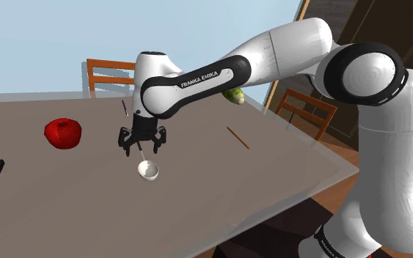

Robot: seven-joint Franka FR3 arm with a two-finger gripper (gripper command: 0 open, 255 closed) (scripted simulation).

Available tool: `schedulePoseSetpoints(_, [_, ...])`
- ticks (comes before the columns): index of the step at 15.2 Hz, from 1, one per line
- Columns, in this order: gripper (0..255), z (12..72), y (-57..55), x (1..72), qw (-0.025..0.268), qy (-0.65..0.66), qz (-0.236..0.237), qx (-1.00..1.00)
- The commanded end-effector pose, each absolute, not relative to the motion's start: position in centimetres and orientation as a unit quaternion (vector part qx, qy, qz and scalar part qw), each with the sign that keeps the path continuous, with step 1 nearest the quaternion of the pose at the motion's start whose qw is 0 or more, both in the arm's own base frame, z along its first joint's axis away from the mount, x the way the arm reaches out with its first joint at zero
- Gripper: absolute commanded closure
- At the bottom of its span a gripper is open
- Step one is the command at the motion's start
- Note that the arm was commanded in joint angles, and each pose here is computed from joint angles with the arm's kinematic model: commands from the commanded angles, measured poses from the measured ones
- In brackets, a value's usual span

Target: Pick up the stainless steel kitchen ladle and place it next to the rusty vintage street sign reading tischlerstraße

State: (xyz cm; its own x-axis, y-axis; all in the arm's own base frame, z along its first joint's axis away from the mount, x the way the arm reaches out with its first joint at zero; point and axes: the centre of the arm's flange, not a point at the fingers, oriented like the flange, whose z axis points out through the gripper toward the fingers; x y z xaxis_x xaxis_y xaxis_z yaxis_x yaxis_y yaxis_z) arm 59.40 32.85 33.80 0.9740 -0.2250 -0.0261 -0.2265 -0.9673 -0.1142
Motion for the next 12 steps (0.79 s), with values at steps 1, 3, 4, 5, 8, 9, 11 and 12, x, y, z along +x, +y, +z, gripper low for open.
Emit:
schedulePoseSetpoints(1, [0,33.73,32.86,59.4,0.058,0.114,0.006,-0.992])
schedulePoseSetpoints(3, [0,33.73,32.86,59.4,0.058,0.114,0.006,-0.992])
schedulePoseSetpoints(4, [0,33.73,32.86,59.4,0.058,0.114,0.006,-0.992])
schedulePoseSetpoints(5, [0,33.73,32.86,59.4,0.058,0.114,0.006,-0.992])
schedulePoseSetpoints(8, [255,33.73,32.86,59.4,0.058,0.114,0.006,-0.992])
schedulePoseSetpoints(9, [255,33.73,32.86,59.4,0.058,0.114,0.006,-0.992])
schedulePoseSetpoints(11, [255,33.73,32.86,59.4,0.058,0.114,0.006,-0.992])
schedulePoseSetpoints(12, [255,33.73,32.86,59.4,0.058,0.114,0.006,-0.992])
